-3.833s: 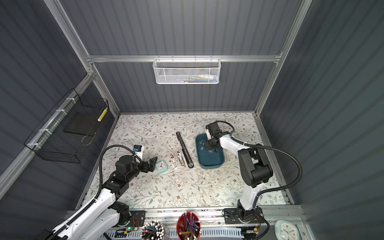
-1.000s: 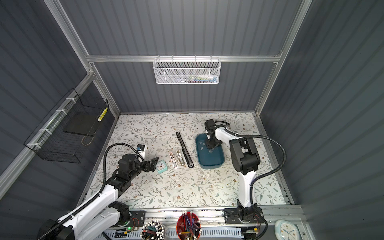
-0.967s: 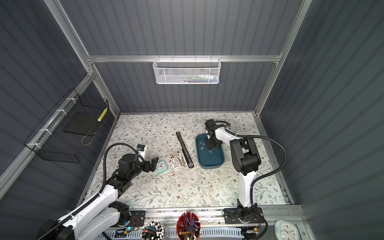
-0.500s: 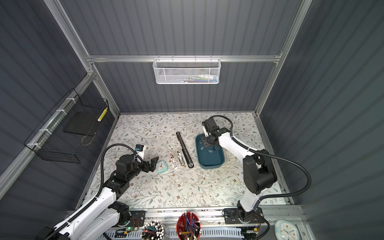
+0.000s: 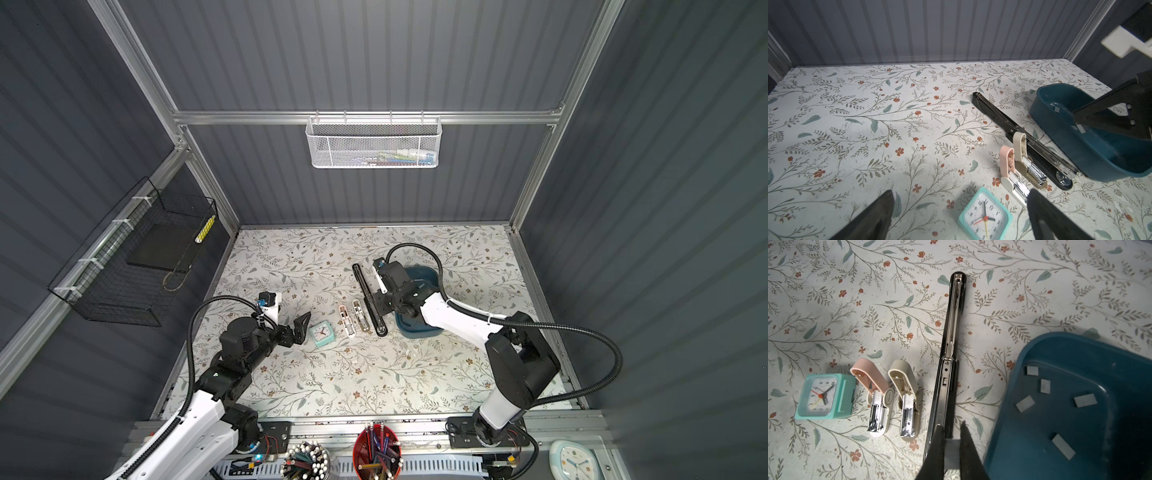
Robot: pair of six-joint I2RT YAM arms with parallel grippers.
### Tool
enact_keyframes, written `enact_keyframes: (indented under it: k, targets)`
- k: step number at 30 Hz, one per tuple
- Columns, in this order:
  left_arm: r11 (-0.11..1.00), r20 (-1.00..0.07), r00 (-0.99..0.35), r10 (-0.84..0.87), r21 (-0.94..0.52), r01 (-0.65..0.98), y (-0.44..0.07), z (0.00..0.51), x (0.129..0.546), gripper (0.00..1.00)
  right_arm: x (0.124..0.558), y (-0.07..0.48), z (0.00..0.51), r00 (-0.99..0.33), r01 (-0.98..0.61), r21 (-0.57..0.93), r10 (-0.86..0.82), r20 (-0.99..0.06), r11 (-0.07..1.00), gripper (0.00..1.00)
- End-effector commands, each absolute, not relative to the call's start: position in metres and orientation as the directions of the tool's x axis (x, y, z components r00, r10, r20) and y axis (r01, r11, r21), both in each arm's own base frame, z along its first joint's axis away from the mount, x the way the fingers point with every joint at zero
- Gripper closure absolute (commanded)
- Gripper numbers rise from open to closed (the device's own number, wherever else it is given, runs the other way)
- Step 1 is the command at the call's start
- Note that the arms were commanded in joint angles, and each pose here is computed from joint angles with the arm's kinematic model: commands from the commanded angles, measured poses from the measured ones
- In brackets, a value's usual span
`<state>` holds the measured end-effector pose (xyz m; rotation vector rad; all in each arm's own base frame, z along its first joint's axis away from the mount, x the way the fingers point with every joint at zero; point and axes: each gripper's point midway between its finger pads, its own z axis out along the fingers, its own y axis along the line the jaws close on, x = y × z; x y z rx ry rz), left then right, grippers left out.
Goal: Load the staples into the stapler
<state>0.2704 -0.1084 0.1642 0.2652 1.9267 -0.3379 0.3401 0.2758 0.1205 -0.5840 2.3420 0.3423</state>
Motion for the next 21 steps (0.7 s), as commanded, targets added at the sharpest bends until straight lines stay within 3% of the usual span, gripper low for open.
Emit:
enact_keyframes:
  k: [1,11,21]
  targets:
    - [0.941,-0.917,-0.399,0.018,-0.120,0.318,-0.105,0.155,0.270,0.00,0.344,0.286,0.129,-0.646,-0.477,0.122,-0.253,-0.720,0.870,0.94]
    - [0.934,-0.912,-0.410,0.028,-0.123,0.337,-0.110,0.153,0.272,0.00,0.337,0.294,0.110,-0.642,-0.494,0.061,-0.316,-0.699,0.867,0.95]
    - [0.863,-0.926,-0.373,0.057,-0.143,0.485,-0.134,0.159,0.261,0.00,0.337,0.296,0.090,-0.657,-0.500,0.053,-0.339,-0.674,0.864,0.95]
